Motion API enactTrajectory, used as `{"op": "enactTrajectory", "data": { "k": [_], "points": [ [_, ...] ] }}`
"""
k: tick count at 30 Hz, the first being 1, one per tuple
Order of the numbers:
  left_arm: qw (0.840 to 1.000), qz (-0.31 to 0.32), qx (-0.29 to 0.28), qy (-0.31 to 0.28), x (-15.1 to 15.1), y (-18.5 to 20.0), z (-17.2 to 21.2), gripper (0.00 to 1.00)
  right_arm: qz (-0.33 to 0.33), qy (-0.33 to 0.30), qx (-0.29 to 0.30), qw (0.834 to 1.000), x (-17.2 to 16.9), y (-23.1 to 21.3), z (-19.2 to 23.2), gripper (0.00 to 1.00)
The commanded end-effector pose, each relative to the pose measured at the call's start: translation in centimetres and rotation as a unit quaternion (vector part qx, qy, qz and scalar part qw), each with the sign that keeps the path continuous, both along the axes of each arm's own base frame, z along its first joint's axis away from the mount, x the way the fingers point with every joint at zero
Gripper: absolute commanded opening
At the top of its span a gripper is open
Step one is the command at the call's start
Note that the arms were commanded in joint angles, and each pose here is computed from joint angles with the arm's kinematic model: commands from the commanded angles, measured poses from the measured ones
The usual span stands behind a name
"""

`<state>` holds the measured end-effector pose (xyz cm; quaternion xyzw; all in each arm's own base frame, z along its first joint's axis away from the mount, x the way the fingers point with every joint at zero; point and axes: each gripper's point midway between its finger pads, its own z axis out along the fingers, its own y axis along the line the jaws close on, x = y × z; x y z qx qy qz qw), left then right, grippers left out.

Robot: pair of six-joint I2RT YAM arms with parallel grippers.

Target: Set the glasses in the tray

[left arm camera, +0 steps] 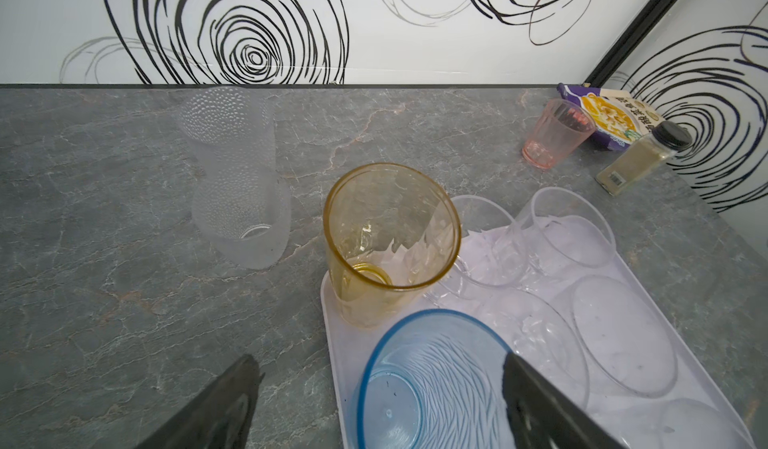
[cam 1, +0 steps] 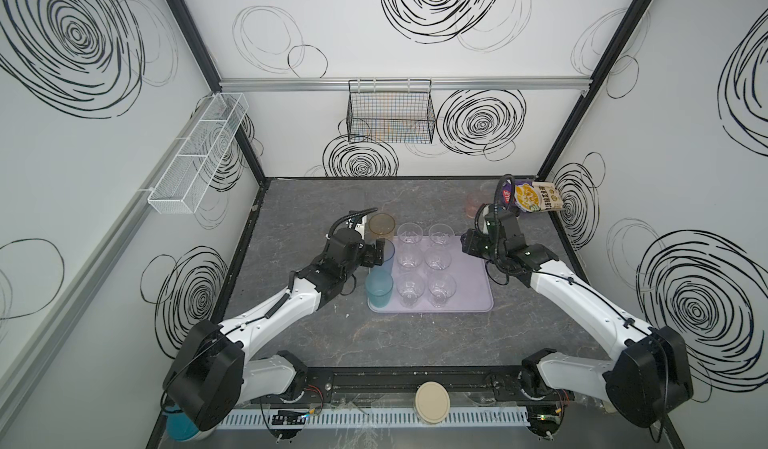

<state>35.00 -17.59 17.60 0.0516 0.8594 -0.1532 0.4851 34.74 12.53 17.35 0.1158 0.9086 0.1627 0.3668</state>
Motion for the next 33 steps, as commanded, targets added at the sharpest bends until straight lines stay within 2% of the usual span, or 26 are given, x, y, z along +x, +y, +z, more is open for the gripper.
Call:
{"op": "enactTrajectory", "data": {
  "k": [1,3,4,9,13,16,22,26,30,33],
  "points": [
    [0.998,0.014,-0.059,0.035,1.1,0.7,0.8,0.92,-0.006,-0.038,-0.010,0.999,3.1,0.1,2.2,0.58],
    [0.989,0.023,-0.124,0.073,2.2,2.1,0.5,0.89,-0.023,-0.033,-0.033,0.999,4.1,-0.6,2.2,0.59],
    [0.987,0.030,-0.137,0.081,2.6,2.8,0.3,0.87,-0.026,-0.036,-0.044,0.998,4.6,-0.9,2.2,0.60],
    [0.992,0.069,-0.085,0.056,2.7,5.5,0.5,0.90,-0.070,-0.053,-0.066,0.994,7.2,-4.9,3.4,0.62],
    [0.989,0.085,-0.108,0.061,1.8,6.2,-0.9,0.91,-0.073,-0.040,-0.051,0.995,9.0,-5.9,3.1,0.62],
    [0.986,0.097,-0.116,0.071,1.6,6.9,-2.1,0.92,-0.053,-0.039,-0.047,0.997,9.8,-3.8,3.0,0.62],
    [0.981,0.148,-0.108,0.060,3.2,9.7,-1.2,0.91,0.014,-0.063,-0.113,0.991,10.9,3.1,3.7,0.62],
    [0.966,0.213,-0.132,0.057,4.0,13.1,-1.5,0.87,0.058,-0.076,-0.129,0.987,11.9,8.0,5.1,0.62],
    [0.968,0.208,-0.126,0.057,6.6,12.9,-0.2,0.80,0.084,-0.087,-0.126,0.985,11.8,11.0,5.8,0.62],
    [0.973,0.183,-0.120,0.069,9.2,11.8,-0.2,0.77,0.101,-0.090,-0.128,0.982,10.5,12.5,5.7,0.61]
  ]
}}
